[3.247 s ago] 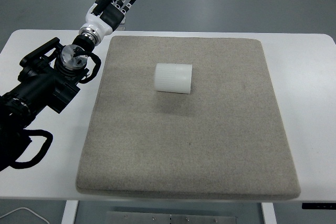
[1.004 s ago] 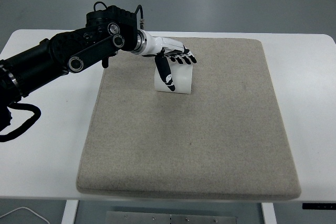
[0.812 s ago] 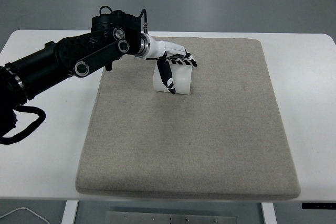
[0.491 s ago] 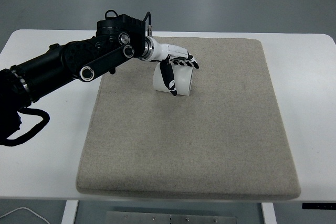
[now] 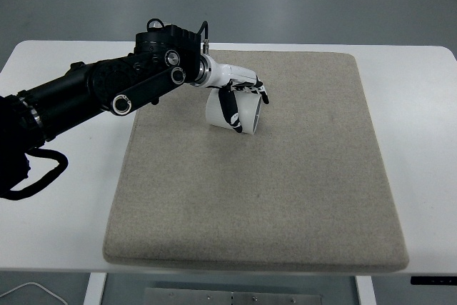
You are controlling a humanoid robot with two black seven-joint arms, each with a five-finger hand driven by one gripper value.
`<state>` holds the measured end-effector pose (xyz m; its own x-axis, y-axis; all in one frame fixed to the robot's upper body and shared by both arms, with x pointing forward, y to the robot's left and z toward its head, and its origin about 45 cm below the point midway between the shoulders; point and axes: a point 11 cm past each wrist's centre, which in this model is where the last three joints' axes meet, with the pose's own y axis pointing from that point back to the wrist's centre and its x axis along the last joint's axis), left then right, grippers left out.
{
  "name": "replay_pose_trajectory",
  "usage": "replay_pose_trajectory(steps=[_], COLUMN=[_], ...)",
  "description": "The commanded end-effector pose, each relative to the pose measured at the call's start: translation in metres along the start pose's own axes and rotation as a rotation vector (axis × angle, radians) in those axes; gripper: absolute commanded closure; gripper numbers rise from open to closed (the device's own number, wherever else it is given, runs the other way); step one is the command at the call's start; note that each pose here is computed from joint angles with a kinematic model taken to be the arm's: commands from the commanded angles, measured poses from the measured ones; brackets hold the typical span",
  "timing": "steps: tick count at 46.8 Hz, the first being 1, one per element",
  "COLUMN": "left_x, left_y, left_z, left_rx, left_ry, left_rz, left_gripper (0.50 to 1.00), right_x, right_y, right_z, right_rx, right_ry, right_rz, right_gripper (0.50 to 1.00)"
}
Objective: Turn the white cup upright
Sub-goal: 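Lift the white cup with the left hand and rotate it upright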
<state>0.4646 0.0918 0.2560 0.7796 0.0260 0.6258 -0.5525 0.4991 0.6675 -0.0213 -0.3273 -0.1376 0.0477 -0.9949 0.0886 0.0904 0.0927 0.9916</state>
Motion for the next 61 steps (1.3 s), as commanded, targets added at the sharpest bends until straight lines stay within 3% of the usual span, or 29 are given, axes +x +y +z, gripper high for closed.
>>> replay_pose_trajectory(steps=[1, 13, 29, 40, 61], left_x=[0.005, 0.046, 0.057, 0.075, 0.051], left_y=[0.003, 0.033, 0.058, 0.075, 0.067], left_z=[-0.002, -0.033, -0.057, -0.049, -0.062], left_rx=[-0.006, -0.077, -0.316, -0.448, -0.614], left_ry=[0.017, 0.270, 0.593, 0.647, 0.811], left_rz=[0.010, 0.099, 0.157, 0.215, 0.238], left_gripper=[1.000, 1.000, 1.000, 1.000, 1.000], right_x=[0.000, 0.000, 0.000, 0.000, 0.000], right_y=[0.000, 0.000, 0.000, 0.000, 0.000], right_z=[0.000, 0.000, 0.000, 0.000, 0.000], right_rx=[-0.001, 0.001, -0.001, -0.001, 0.001], right_ry=[0.000, 0.000, 0.000, 0.000, 0.000], right_rz=[0.000, 0.000, 0.000, 0.000, 0.000], right_gripper=[0.570, 0.570, 0.570, 0.570, 0.570])
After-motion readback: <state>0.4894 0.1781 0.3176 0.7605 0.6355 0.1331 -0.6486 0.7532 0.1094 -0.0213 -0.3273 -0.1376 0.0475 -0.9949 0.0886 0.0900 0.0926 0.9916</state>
